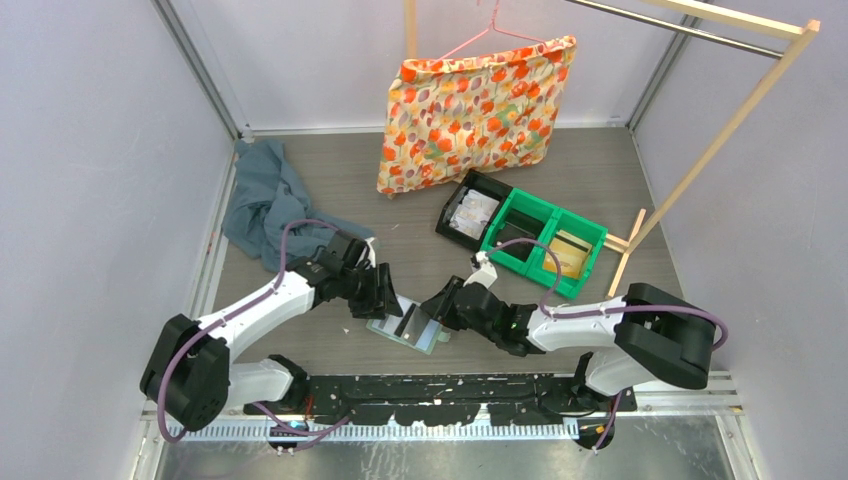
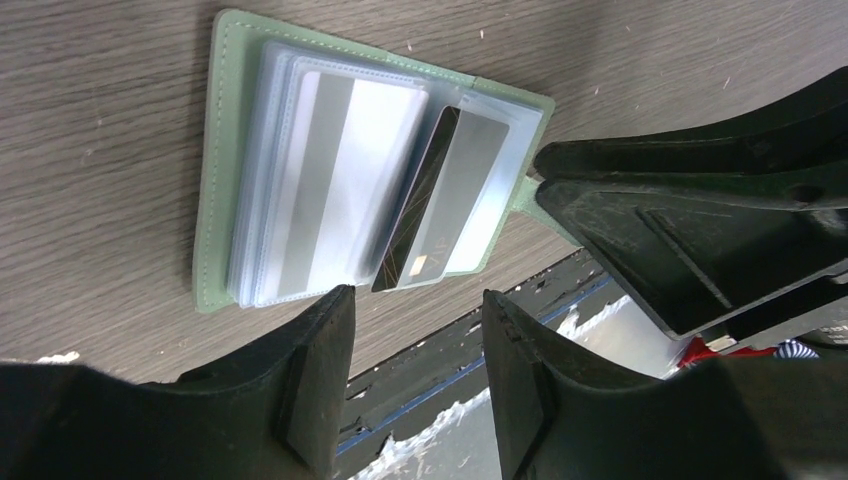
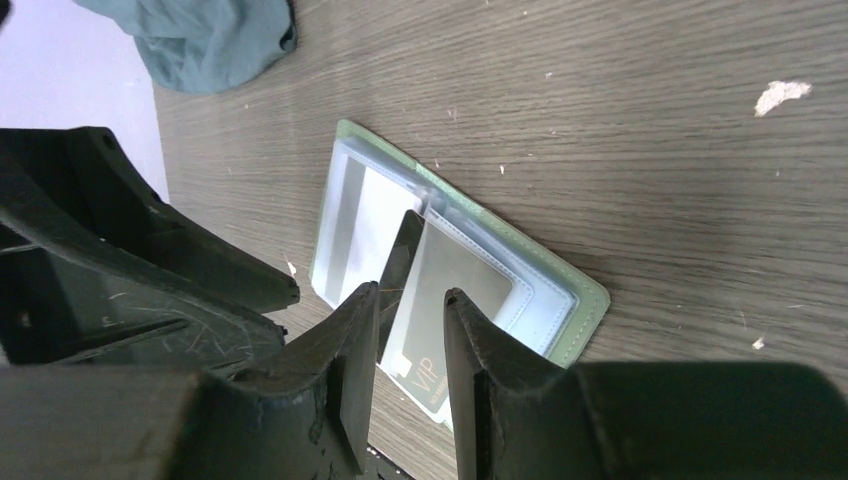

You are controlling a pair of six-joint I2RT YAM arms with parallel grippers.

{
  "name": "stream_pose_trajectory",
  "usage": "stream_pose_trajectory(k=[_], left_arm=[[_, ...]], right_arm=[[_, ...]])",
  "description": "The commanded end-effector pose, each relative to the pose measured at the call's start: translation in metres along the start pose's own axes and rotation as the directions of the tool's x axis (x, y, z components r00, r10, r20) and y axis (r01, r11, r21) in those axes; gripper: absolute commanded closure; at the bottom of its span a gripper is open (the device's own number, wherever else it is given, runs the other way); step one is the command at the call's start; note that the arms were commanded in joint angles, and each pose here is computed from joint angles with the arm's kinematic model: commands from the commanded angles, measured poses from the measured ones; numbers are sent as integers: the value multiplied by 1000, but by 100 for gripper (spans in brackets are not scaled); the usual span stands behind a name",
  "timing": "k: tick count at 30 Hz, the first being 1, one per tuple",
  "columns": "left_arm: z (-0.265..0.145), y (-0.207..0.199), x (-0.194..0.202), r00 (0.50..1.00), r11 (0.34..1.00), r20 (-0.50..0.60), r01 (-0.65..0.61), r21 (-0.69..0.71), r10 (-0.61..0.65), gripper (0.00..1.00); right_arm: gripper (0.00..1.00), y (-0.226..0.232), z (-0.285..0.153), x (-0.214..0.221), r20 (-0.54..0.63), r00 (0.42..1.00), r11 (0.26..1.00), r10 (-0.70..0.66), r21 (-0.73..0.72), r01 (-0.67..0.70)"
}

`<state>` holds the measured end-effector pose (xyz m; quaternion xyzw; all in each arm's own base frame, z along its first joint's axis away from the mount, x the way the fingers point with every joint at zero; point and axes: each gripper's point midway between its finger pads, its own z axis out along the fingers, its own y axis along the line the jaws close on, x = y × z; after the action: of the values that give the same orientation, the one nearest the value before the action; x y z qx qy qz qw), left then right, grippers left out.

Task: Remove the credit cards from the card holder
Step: Remove the credit card from the card holder.

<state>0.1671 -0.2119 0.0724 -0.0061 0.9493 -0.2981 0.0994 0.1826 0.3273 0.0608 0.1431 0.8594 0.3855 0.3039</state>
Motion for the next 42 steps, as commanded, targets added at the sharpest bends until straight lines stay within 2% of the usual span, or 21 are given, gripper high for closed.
stream_pose_trajectory(k=[1, 42], left_arm=[[5, -10, -13, 998, 999, 47, -39, 30, 38, 49], [24, -1, -7, 998, 998, 4, -64, 17, 64, 52]], right_arm=[[65, 10, 7, 6, -7, 999, 999, 39, -27, -39], [65, -12, -5, 30, 23, 1000, 999, -4, 41, 3]])
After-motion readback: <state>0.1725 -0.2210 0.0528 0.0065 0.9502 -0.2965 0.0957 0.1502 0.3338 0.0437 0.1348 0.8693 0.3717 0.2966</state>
